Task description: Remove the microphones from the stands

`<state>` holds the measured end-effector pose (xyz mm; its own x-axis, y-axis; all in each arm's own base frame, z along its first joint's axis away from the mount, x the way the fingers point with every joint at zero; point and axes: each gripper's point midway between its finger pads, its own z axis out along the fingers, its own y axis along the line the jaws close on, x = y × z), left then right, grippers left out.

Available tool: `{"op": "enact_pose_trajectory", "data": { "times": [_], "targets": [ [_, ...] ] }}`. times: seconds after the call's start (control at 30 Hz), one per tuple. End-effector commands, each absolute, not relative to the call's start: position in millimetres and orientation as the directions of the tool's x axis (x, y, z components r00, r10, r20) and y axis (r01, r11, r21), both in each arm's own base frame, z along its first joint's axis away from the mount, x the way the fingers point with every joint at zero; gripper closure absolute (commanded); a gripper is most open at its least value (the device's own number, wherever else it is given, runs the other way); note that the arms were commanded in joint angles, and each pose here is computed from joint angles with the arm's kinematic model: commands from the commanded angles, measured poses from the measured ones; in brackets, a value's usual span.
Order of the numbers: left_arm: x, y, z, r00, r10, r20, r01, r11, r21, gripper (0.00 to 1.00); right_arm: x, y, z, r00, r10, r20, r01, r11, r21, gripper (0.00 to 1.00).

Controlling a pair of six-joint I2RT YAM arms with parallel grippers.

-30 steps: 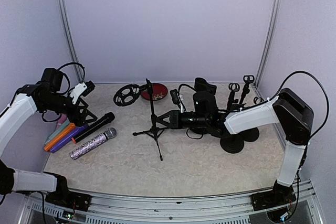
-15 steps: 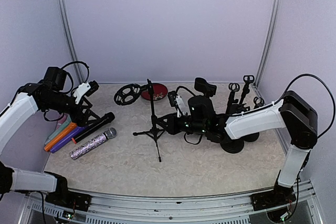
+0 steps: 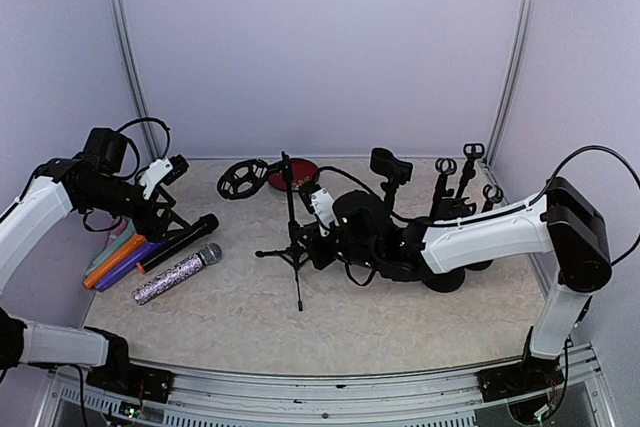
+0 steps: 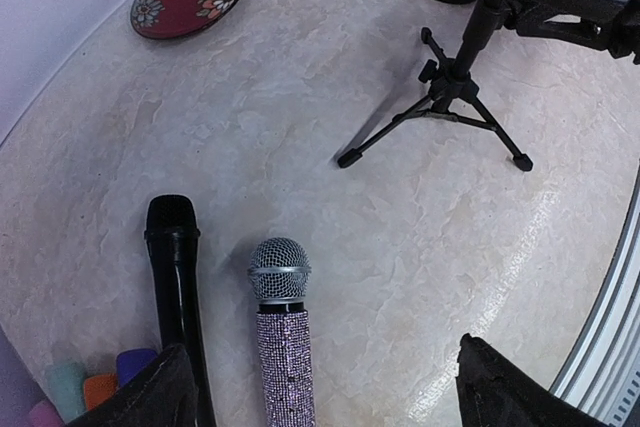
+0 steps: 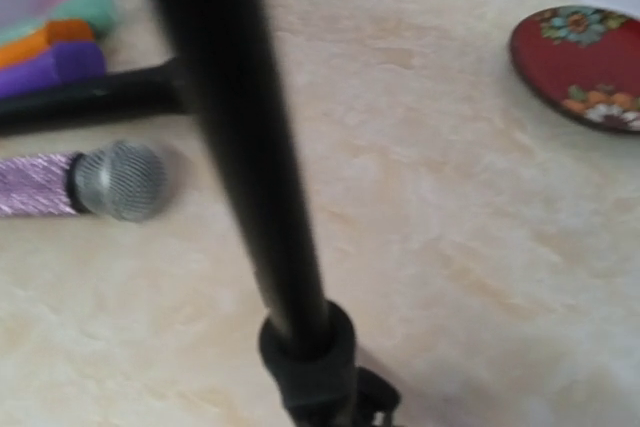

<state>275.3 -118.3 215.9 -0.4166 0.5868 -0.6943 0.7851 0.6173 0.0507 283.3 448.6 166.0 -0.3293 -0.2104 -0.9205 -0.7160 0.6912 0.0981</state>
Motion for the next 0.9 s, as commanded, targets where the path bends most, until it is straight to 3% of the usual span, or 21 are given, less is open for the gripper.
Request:
{"op": "enact_pose_trajectory", "data": {
  "times": [0.0,0.27,0.43,0.5,0.53,0.6,0.73,0.87],
  "targets": [
    [275,-122,221,-0.409,0.581,-0.703,0.791,0.610,0.043,0.13,287,435,140,-0.276,-0.394,-0.877,-0.667,0.735,-0.120,1.00],
    [274,-120,218,-0.410,0.589,-0.696,0.791,0.610,0.049,0.12,284,437,145,-0.113,-0.579,-0.808,-0.563,0.707,-0.428,1.00],
    [274,-120,218,-0.409,0.590,-0.696,0.792,0.609,0.051,0.12,282,442,159,-0.040,-0.605,-0.795,-0.499,0.702,-0.508,0.99],
    [273,-120,218,-0.409,0.591,-0.695,0.791,0.609,0.052,0.12,284,442,167,-0.039,-0.578,-0.815,-0.480,0.726,-0.492,0.94],
    [273,-120,218,-0.409,0.591,-0.695,0.791,0.609,0.053,0.12,282,442,171,-0.034,-0.562,-0.826,-0.484,0.733,-0.479,0.90],
    [273,-120,218,-0.407,0.594,-0.694,0.792,0.608,0.056,0.12,280,444,187,-0.020,-0.503,-0.864,-0.492,0.758,-0.429,0.68],
    [272,-119,219,-0.403,0.596,-0.694,0.791,0.608,0.063,0.12,273,448,213,-0.015,-0.380,-0.925,-0.534,0.785,-0.313,0.38],
    [271,-119,220,-0.402,0.596,-0.695,0.792,0.608,0.063,0.12,260,446,235,-0.031,-0.243,-0.970,-0.602,0.779,-0.176,0.23]
  ]
}}
